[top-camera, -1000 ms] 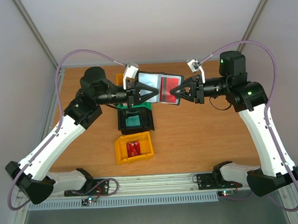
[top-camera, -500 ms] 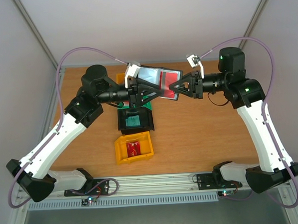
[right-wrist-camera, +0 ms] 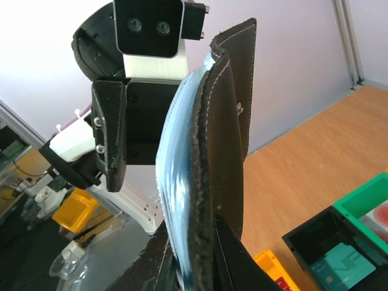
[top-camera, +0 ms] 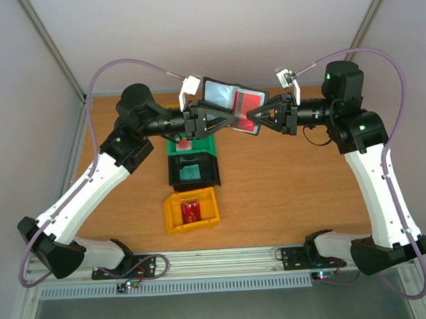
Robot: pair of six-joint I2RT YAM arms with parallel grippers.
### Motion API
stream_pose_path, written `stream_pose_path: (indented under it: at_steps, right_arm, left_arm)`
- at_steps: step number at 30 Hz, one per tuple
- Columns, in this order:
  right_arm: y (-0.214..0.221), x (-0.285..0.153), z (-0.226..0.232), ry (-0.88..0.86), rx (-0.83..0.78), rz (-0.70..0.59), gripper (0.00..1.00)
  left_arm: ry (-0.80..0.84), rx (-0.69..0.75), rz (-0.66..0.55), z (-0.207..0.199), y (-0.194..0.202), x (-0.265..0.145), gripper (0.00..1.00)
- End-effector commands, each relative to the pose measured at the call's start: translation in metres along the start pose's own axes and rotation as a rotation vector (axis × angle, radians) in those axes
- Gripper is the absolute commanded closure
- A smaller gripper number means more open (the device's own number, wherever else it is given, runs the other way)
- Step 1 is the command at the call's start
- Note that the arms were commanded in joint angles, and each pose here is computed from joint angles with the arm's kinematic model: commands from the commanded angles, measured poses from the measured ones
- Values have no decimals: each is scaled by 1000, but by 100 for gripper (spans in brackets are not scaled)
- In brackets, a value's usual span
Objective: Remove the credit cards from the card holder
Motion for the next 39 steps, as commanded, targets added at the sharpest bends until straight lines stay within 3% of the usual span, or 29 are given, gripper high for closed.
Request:
stream_pose_path:
  at_steps: [1, 6, 12, 18, 21, 22, 30, 35, 39]
  right_arm:
    - [-1, 15, 11, -81, -39, 28, 97]
    - [-7, 18, -7, 19, -20, 18, 97]
    - [-18, 24, 16, -66, -78, -1, 97]
    - [-18, 31, 37, -143, -111, 9, 97]
    - [-17, 32, 33, -129, -106, 10, 97]
    - [-16, 32, 33, -122, -108, 12, 97]
    - [2, 25, 25, -57, -68, 56, 91]
    - [6, 14, 20, -22, -35, 55, 72]
    - [7, 4, 18, -17, -5, 42, 67]
  left_arm:
    - [220, 60, 36, -45, -1, 24, 54]
    - [190, 46, 68, -41, 8, 26, 67]
    - [42, 25, 99, -8, 21, 33, 72]
    - [-3, 109, 165, 0, 39, 33, 76]
    - [36, 159, 156, -11, 39, 31, 97]
    - [46, 172, 149, -15, 38, 30, 99]
    - [8, 154, 64, -21, 27, 11, 100]
    - [-43, 135, 29, -11, 19, -1, 100]
    - [-100, 99, -4, 8, 7, -11, 100]
Point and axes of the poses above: each gripper's point midway between its finger pads, its own x axis out along the fingers, its own z axis along the line the jaws close on, y = z × x, the point moved 2 cm from there along -x, back along the fingers, and after that the axes turned 1 degree about -x, right-handed, at the moved point
